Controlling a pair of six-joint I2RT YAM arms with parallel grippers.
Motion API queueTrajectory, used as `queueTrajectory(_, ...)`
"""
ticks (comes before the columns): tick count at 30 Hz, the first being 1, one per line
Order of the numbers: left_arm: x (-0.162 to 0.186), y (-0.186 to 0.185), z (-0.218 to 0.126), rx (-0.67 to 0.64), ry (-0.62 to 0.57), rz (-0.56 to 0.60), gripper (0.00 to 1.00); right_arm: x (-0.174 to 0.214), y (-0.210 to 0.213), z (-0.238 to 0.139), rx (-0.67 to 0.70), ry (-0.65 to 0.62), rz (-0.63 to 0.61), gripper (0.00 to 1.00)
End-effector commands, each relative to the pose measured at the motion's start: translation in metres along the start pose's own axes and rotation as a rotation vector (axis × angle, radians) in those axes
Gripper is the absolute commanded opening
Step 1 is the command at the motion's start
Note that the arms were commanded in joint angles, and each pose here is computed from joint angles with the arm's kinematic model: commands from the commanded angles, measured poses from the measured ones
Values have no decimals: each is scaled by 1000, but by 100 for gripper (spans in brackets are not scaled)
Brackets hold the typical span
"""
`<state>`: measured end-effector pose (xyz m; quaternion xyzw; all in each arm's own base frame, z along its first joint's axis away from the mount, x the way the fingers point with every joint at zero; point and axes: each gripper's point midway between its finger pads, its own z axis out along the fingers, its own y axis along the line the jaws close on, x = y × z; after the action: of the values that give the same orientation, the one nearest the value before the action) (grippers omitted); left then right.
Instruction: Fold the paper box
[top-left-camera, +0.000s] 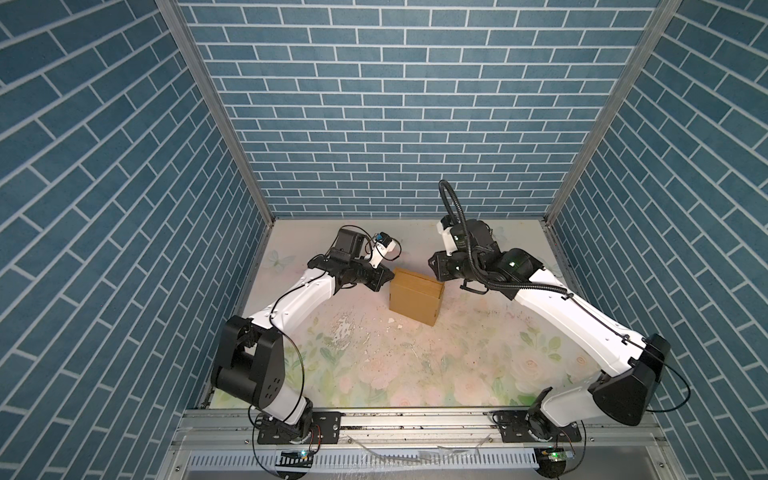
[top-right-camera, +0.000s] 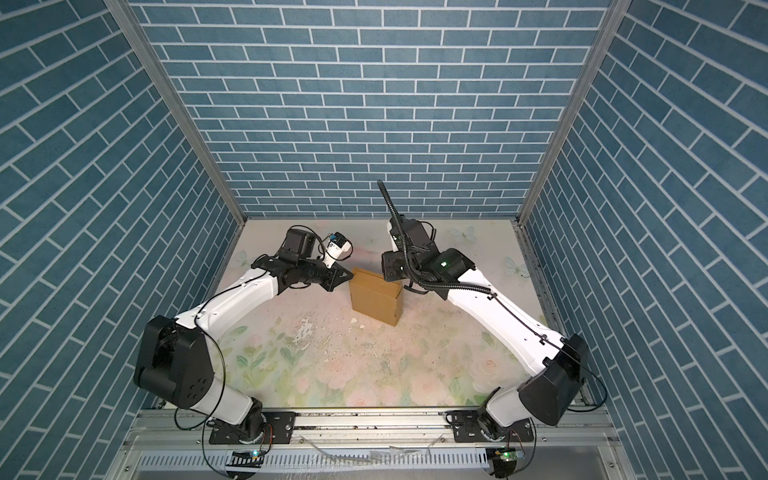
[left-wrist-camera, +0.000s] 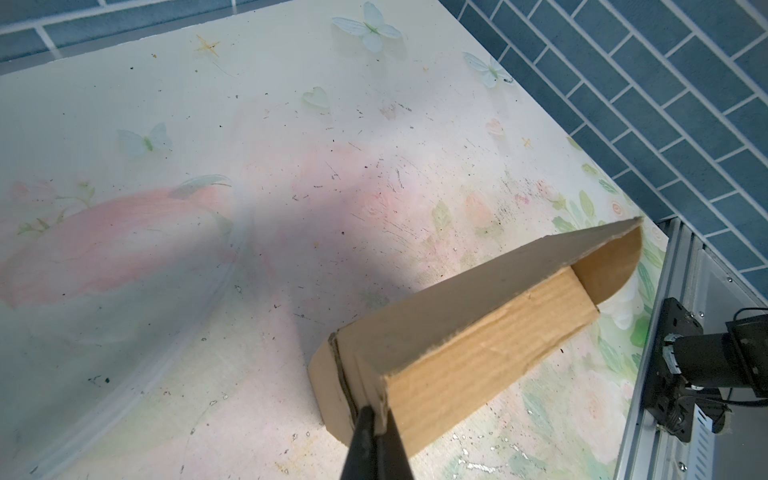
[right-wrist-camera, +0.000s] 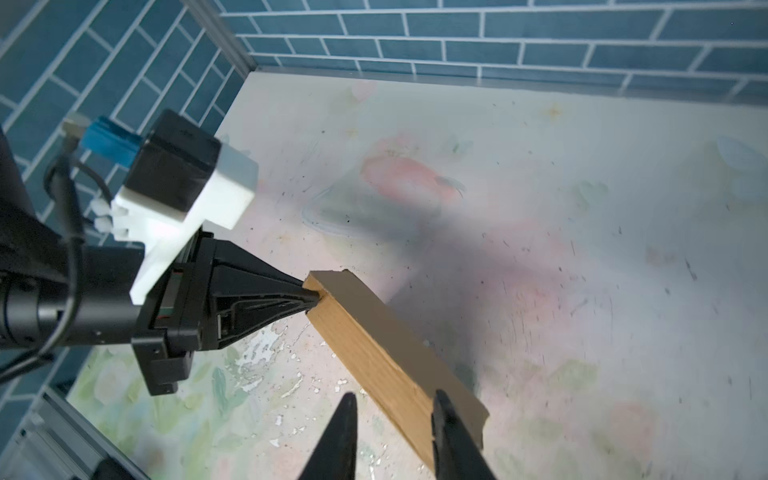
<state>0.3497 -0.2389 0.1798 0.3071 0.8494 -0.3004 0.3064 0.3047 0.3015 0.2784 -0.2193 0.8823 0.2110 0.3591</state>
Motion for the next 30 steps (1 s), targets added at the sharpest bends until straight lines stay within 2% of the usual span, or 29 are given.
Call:
queueTrajectory(1,42,-3,10,12,137,-56,2,11,26,15,-191,22,-365,34)
queueTrajectory(4,42,-5,10,13,137,-53,2,20,14,21,-151,38,-527,35)
queueTrajectory(7,43,-4,9,12,137,-51,1,24,-1,27,-92,68,-623,36)
queueTrajectory(11,43,-5,8,13,138,-51,1,34,-3,34,-109,84,-750,35)
queueTrajectory(18,42,-6,9,18,136,-51,2,48,-11,53,-118,162,-830,30)
queueTrajectory(26,43,-6,10,18,139,-50,2,55,-20,62,-82,198,-864,10)
queueTrajectory(30,42,-8,10,28,133,-49,3,58,-22,64,-47,201,-896,5)
